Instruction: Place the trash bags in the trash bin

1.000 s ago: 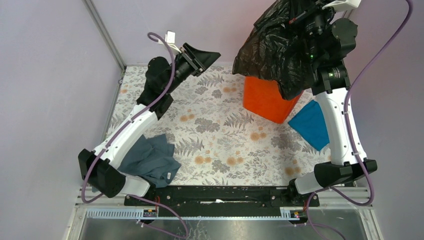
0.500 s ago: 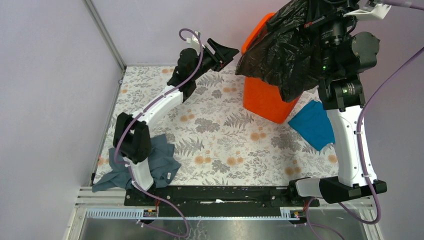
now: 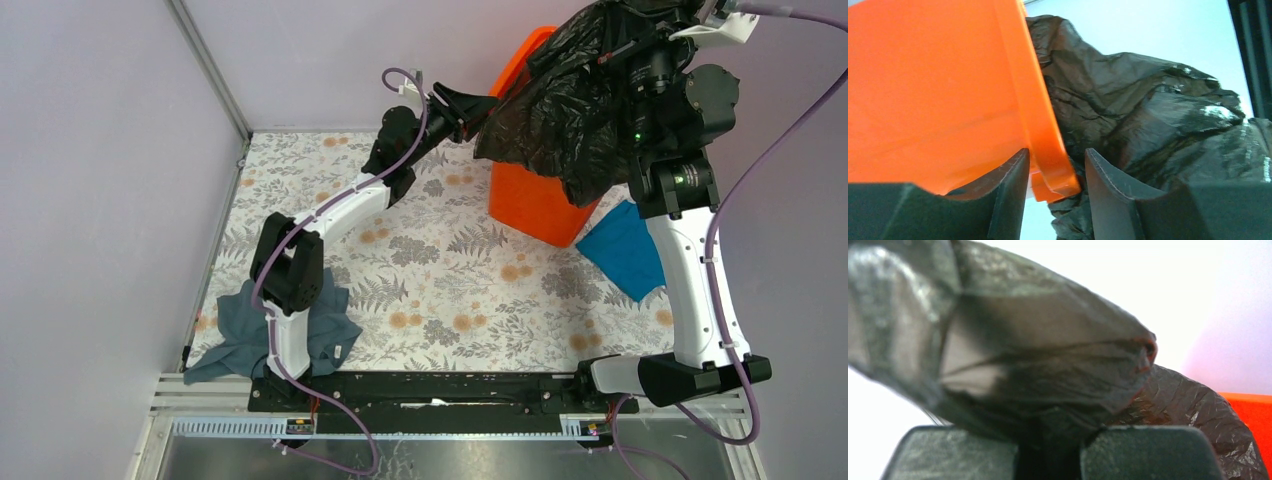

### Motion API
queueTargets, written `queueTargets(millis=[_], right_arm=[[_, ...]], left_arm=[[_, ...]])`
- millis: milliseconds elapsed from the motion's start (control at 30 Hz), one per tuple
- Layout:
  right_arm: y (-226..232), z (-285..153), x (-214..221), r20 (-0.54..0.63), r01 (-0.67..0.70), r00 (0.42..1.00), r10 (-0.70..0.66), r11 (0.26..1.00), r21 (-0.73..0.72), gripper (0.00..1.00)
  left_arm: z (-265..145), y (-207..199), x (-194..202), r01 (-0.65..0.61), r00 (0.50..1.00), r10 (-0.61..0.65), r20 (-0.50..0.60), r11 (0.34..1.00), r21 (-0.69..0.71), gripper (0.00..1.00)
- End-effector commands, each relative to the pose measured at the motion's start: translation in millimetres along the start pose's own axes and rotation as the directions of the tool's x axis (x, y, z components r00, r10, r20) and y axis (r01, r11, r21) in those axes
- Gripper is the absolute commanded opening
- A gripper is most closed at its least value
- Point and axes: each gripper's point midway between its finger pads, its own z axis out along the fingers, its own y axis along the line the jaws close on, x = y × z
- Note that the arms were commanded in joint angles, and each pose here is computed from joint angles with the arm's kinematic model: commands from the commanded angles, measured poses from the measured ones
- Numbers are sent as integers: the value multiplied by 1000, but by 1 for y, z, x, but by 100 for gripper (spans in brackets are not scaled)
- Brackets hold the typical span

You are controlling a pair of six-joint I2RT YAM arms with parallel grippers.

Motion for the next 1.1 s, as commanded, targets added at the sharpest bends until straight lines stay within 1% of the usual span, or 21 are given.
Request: queueTargets(millis=[0, 167, 233, 267, 400, 567, 600, 700, 867, 967, 1067], right_arm=[[9, -7, -26, 74, 5, 997, -4, 1000, -17, 0], [9, -10, -30, 85, -2, 996, 3, 1000, -17, 0], [10, -11, -31, 87, -5, 996, 6, 1000, -18, 0], [10, -11, -31, 88, -5, 996, 7, 1000, -18, 0], [10, -11, -31, 82, -5, 997, 6, 1000, -16, 0], [14, -12, -31, 73, -24, 997, 26, 999, -31, 0], [17, -12, -32, 71, -38, 997, 41, 998, -44, 0], [34, -10, -37, 57, -86, 994, 93, 990, -112, 0], [74, -8, -63, 55, -191, 976, 213, 944, -267, 0], [91, -6, -83, 77, -264, 949, 305, 905, -334, 0], [105, 2, -96, 81, -358, 902, 424, 840, -408, 0]], left_arm=[[0, -58, -1, 0, 1000, -4, 24, 985, 175, 47], [3, -60, -9, 6, 998, -15, 57, 987, 160, 45], [5, -59, -7, 25, 998, -33, 50, 988, 153, 41], [6, -59, -6, 33, 998, -40, 45, 988, 153, 39], [3, -66, -2, 44, 998, -49, 28, 985, 169, 16], [-21, -81, -9, -4, 997, -8, 73, 988, 155, 3], [-31, -94, -11, -13, 996, -1, 85, 986, 163, 0], [-59, -98, -10, -5, 993, -9, 118, 993, 121, 0], [-109, -108, 4, -6, 994, 0, 111, 998, 59, 0], [-138, -115, 11, -13, 992, 10, 126, 1000, 19, 0], [-162, -119, 24, 0, 994, -1, 108, 1000, 10, 0]])
